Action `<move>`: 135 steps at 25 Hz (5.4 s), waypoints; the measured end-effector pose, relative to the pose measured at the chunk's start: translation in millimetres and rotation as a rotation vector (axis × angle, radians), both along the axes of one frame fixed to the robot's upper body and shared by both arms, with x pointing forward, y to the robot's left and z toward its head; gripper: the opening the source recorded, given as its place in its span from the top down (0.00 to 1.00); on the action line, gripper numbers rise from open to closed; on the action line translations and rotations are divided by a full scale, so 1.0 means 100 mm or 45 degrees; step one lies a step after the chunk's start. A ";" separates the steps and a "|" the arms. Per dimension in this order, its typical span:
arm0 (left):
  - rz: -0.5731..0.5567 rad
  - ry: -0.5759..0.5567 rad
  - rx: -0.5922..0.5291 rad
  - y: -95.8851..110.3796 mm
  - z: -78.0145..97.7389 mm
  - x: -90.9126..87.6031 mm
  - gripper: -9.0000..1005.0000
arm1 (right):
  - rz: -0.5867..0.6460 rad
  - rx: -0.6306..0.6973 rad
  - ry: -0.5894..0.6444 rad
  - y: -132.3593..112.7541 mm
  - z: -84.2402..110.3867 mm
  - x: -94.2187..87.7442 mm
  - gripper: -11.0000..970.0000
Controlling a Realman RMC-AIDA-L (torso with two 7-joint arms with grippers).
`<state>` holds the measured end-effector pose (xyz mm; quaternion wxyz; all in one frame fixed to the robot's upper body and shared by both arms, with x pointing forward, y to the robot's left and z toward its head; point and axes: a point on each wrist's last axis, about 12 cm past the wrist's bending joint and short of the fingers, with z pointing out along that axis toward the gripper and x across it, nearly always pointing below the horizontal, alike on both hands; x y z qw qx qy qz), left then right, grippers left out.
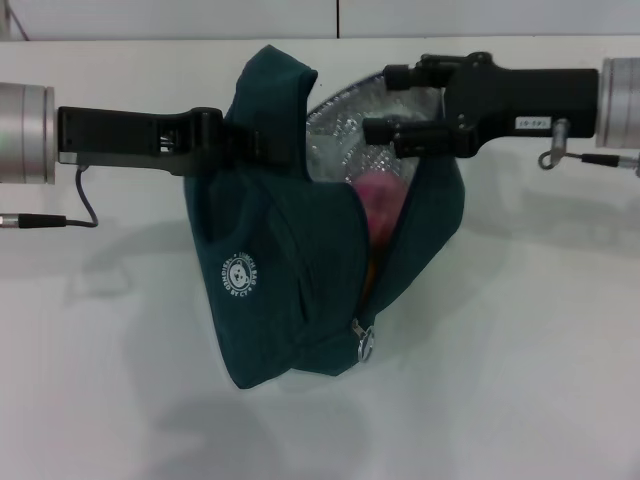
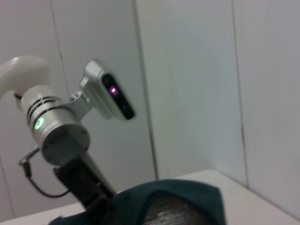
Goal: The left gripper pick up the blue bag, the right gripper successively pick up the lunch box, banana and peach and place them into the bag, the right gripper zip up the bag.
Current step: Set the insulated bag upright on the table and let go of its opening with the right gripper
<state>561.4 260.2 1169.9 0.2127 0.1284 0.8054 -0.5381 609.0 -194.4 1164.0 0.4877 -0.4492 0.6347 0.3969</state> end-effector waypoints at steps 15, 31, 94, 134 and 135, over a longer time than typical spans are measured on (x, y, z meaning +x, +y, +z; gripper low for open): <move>0.002 -0.005 0.004 0.02 -0.01 -0.01 0.96 | -0.242 0.154 0.352 -0.71 0.42 0.18 0.10; -0.009 -0.017 -0.002 -0.01 -0.03 -0.02 0.96 | -0.412 0.233 0.953 -0.81 0.25 0.21 0.10; -0.056 -0.058 -0.049 -0.14 0.02 0.05 0.96 | -0.284 0.332 0.697 -0.51 0.30 -0.15 0.82; -0.053 0.037 -0.087 -0.46 -0.40 0.13 0.96 | -0.142 0.343 0.573 -0.76 0.08 -0.31 0.94; -0.076 0.019 -0.099 -0.48 -0.35 0.13 0.96 | -0.162 0.337 0.590 -0.77 0.05 -0.30 0.94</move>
